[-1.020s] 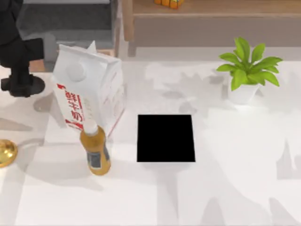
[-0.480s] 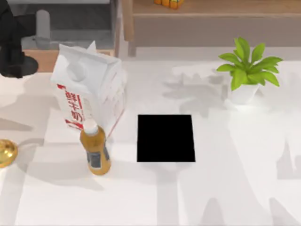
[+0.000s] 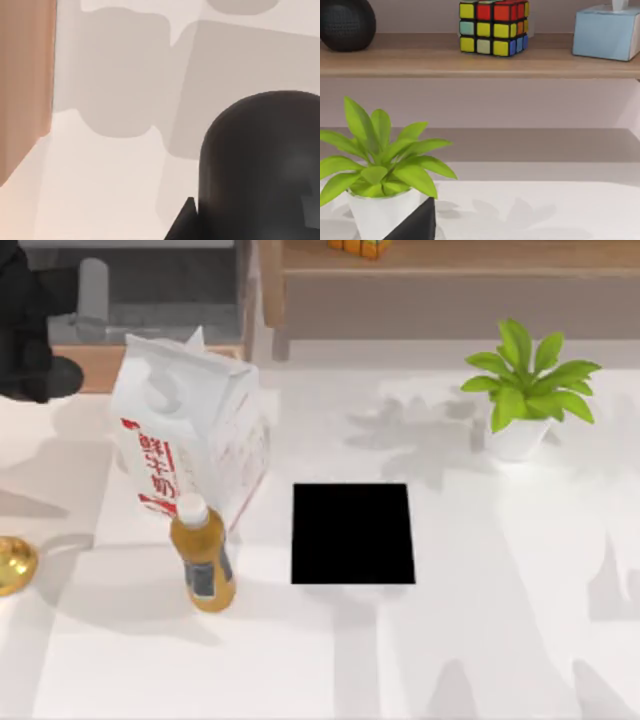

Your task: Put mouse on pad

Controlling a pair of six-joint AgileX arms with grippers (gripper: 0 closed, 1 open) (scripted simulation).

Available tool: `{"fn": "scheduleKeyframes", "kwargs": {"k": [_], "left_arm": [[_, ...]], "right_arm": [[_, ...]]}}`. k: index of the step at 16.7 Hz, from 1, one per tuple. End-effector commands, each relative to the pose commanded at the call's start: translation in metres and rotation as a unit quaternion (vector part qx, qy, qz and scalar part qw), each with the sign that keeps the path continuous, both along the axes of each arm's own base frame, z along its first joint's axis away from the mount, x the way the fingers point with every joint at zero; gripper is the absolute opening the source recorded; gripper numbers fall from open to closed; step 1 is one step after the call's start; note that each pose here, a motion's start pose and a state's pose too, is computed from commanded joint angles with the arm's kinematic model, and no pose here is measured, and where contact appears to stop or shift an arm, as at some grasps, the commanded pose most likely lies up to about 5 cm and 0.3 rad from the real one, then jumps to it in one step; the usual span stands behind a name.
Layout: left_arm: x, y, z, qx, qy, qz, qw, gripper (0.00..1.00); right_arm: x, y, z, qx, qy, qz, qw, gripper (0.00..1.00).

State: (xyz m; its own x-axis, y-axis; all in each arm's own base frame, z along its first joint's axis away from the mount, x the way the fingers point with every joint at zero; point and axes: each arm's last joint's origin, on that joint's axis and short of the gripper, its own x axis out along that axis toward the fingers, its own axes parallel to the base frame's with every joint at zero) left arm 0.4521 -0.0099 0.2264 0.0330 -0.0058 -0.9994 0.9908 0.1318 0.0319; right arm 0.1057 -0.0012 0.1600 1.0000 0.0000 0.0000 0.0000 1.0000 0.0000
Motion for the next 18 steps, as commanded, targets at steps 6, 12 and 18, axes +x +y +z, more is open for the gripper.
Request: {"fn": "scheduleKeyframes", "kwargs": {"k": [6, 12, 18], "left_arm": [[-0.022, -0.05, 0.084, 0.014, -0.133, -0.196, 0.971, 0.0], [-0.053, -0.161, 0.126, 0.046, -0.239, -0.488, 0.838, 0.0], [-0.087, -0.271, 0.063, 0.047, -0.165, -0.703, 0.69, 0.0]], "right_arm": [[0.0, 0.0, 0.0, 0.0, 0.0, 0.0, 1.0, 1.0], [0.0, 0.0, 0.0, 0.0, 0.0, 0.0, 1.0, 1.0], [0.0, 0.0, 0.0, 0.0, 0.0, 0.0, 1.0, 1.0]]}}
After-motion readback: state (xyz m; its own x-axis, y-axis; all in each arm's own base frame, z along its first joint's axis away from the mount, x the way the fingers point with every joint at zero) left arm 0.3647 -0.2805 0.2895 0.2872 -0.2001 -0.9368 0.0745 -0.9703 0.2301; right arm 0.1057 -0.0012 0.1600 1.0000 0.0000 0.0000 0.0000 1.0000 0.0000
